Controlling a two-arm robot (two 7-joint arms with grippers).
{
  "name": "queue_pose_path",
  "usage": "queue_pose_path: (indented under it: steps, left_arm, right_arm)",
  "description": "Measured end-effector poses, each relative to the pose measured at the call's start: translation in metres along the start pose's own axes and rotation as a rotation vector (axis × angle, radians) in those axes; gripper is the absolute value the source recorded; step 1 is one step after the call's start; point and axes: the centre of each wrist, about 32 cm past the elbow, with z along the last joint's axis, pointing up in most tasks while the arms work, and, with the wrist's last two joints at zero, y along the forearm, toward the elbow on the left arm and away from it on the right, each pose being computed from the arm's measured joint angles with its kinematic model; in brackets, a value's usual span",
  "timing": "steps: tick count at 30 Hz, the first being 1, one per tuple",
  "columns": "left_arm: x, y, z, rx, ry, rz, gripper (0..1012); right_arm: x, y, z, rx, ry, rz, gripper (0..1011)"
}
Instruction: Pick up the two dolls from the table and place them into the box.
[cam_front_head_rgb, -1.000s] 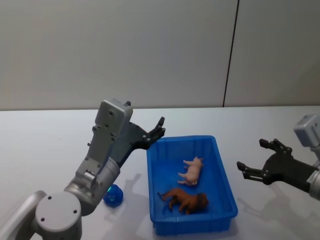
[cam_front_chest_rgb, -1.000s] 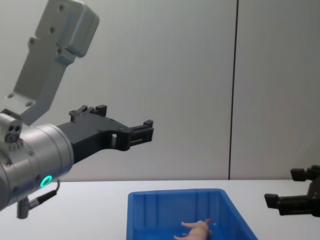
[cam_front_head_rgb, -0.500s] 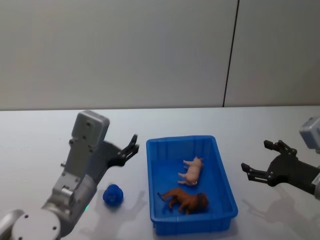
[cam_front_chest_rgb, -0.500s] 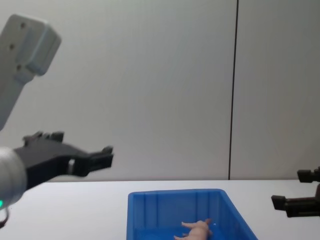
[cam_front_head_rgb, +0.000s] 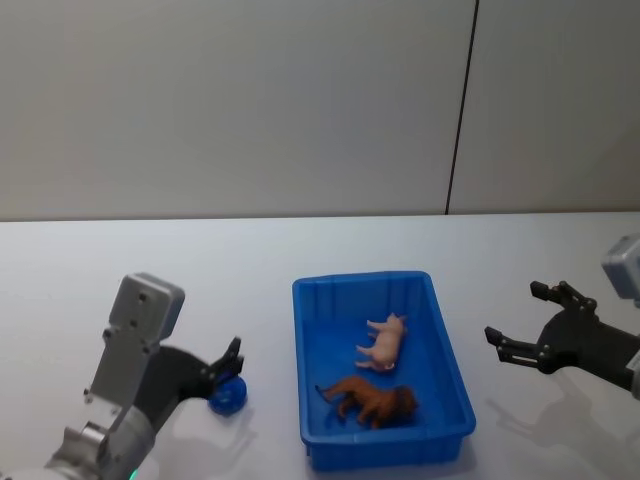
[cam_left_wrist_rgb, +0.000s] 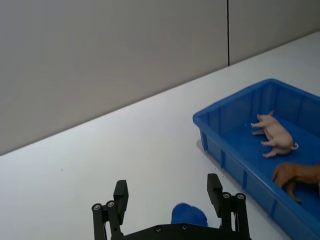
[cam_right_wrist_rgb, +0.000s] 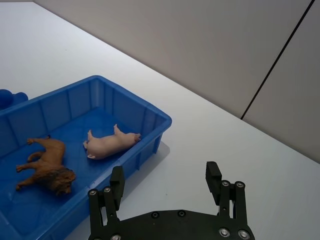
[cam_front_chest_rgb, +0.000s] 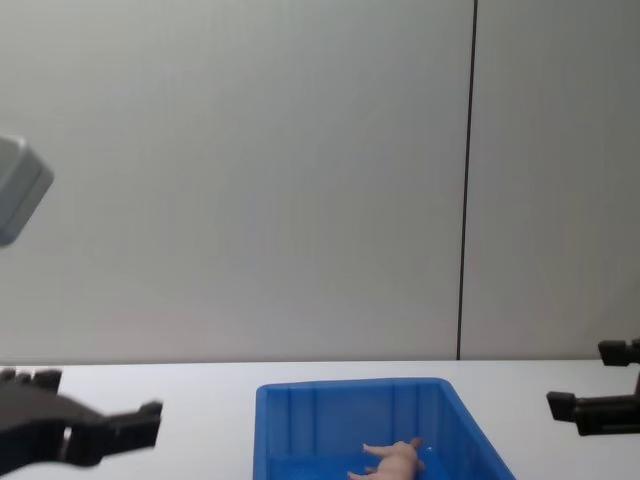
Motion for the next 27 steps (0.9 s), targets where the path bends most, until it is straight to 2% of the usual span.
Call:
queue_pose_path:
  steps: [7, 14, 17, 18, 20, 27]
  left_arm:
    - [0.0063, 0.0037, -0.0149, 0.060, 0.026, -0.036, 1001]
    - [0.0112, 0.0012, -0.0276, 0.089, 0.058, -0.068, 1001]
    - [0.0144, -0.0029, -0.0352, 0.097, 0.081, -0.091, 1001]
    - [0.0144, -0.0029, -0.0352, 0.097, 0.081, -0.091, 1001]
    - [0.0174, -0.0070, -0.0416, 0.102, 0.098, -0.107, 1001]
    - [0.0243, -0.0180, -0.0533, 0.104, 0.129, -0.141, 1001]
  right_arm:
    - [0.000, 0.000, 0.000, 0.001, 0.000, 0.000, 1001]
    - [0.000, -0.001, 0.000, 0.000, 0.000, -0.001, 1001]
    - [0.000, -0.001, 0.000, 0.000, 0.000, -0.001, 1001]
    - [0.000, -0.001, 0.000, 0.000, 0.000, -0.001, 1001]
    - [0.000, -0.001, 0.000, 0.000, 0.000, -0.001, 1001]
    - [0.000, -0.001, 0.000, -0.001, 0.000, -0.001, 1001]
